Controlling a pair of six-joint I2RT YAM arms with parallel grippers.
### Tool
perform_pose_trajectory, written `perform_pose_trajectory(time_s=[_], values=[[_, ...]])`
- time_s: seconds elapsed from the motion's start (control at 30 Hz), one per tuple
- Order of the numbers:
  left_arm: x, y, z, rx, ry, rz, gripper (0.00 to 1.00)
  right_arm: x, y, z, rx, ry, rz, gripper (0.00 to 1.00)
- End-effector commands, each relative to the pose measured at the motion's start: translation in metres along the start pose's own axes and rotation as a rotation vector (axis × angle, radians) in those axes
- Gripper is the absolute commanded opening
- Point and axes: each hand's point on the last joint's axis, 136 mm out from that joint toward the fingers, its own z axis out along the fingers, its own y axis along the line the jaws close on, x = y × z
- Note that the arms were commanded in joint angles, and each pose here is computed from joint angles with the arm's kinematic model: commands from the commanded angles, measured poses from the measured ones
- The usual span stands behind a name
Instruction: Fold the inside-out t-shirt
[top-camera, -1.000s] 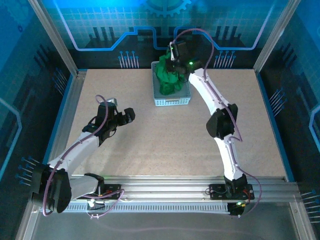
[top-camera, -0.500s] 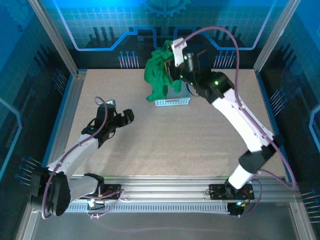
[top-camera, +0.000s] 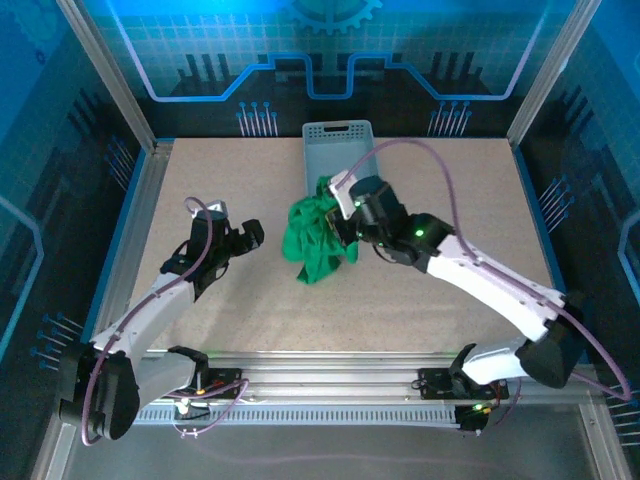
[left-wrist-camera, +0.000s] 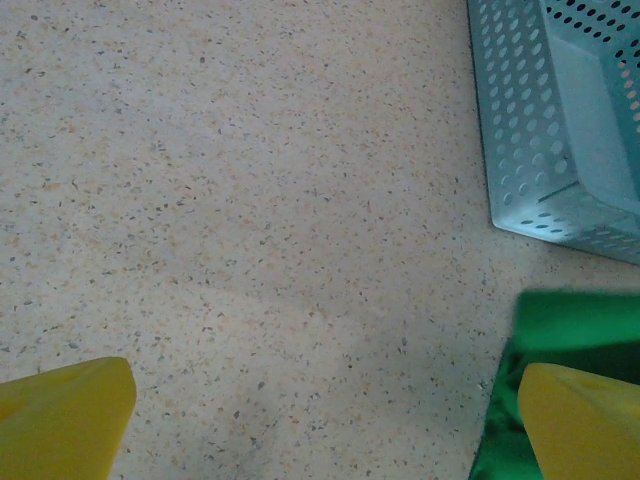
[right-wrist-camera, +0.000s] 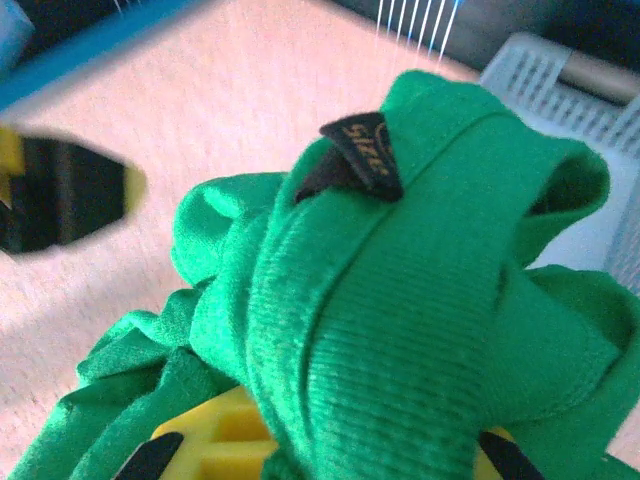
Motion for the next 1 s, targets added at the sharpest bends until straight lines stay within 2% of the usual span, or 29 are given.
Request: perform_pose_trajectory(time_s=[0.0, 0.07, 0.13, 0.2, 0.23, 0.43, 0.57, 0.7, 0.83, 0.97], values=[[0.000, 0.001, 0.002, 0.000, -0.004, -0.020, 0.99, 0.017, 0.008, 0.034, -0.012, 0.013, 0.064, 0.09], [0.002, -0.001, 0.004, 0.011, 0.013, -0.018, 0.99, 0.027, 0.008, 0.047, -0.003, 0.050, 0.066, 0.22], [0.004, -0.005, 0.008, 0.025, 0.034, -0.015, 0.99, 0.028, 0.007, 0.054, 0.007, 0.068, 0.064, 0.47], [0.008, -0.007, 0.012, 0.027, 0.064, -0.009, 0.99, 0.023, -0.002, 0.054, 0.049, 0.072, 0.072, 0.65], [0.009, -0.006, 0.014, 0.021, 0.078, -0.006, 0.99, 0.021, -0.010, 0.053, 0.074, 0.080, 0.080, 0.71], [0.014, -0.009, 0.020, 0.028, 0.114, -0.001, 0.99, -0.001, -0.065, 0.033, 0.163, 0.040, 0.162, 0.90], [0.015, -0.012, 0.021, 0.039, 0.119, -0.003, 0.99, -0.002, -0.128, 0.040, 0.266, 0.085, 0.311, 0.92], [0.016, -0.013, 0.022, 0.049, 0.126, -0.009, 0.99, 0.014, -0.189, 0.076, 0.382, 0.173, 0.399, 0.91], [0.016, -0.012, 0.021, 0.043, 0.122, -0.003, 0.99, 0.028, -0.230, 0.115, 0.438, 0.246, 0.420, 0.90], [0.016, -0.012, 0.021, 0.044, 0.121, -0.002, 0.99, 0.034, -0.254, 0.150, 0.407, 0.291, 0.461, 0.90]])
